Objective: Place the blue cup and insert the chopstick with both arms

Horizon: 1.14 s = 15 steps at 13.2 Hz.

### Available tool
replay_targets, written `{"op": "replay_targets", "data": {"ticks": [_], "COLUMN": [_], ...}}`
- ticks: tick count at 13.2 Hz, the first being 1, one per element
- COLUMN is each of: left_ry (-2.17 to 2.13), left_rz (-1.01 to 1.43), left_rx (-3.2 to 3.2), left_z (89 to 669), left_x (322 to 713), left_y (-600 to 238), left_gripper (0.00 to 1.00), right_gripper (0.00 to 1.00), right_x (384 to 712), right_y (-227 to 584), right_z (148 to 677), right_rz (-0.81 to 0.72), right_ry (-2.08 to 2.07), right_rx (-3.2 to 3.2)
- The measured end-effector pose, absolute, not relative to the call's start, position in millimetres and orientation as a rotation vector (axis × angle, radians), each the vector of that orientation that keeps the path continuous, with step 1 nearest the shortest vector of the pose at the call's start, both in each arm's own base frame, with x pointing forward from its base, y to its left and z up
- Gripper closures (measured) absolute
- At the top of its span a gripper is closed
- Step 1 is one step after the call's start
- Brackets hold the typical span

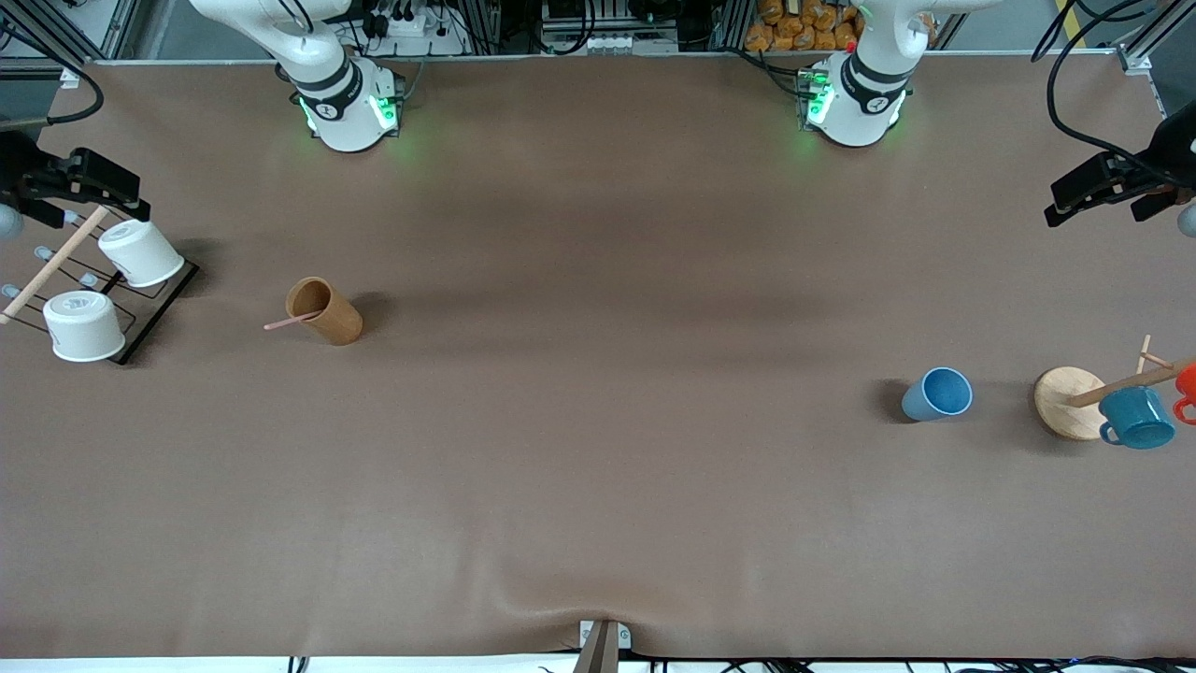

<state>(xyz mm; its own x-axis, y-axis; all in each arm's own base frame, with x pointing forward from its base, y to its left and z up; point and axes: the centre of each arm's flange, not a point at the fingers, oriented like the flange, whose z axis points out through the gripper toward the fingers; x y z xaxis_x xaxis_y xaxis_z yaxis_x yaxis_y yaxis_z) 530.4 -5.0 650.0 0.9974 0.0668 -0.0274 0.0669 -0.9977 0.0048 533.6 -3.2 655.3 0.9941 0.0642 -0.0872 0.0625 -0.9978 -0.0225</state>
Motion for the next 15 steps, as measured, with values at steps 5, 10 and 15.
{"op": "replay_targets", "data": {"ticks": [5,10,15], "left_ry": [0.107,0.113,0.164], "left_rz": [-0.04,-0.071,-0.012], "left_rx": [3.134,3.134,3.134], "left_z": [655.3,642.5,602.8], "left_x": [528.4,537.1,568.3], "left_y": [-4.2,-2.4,15.6], "left_gripper": [0.0,0.0,0.0], "right_gripper": [0.0,0.0,0.0], "right_x": [533.4,533.5,538.6], "right_y": [0.8,1.1,2.3], "right_z": [655.1,653.7,642.4], "right_rz": [0.141,0.147,0.182], "right_ry": [-0.11,-0.105,-0.107], "right_rx": [-3.117,-3.117,-3.115]}}
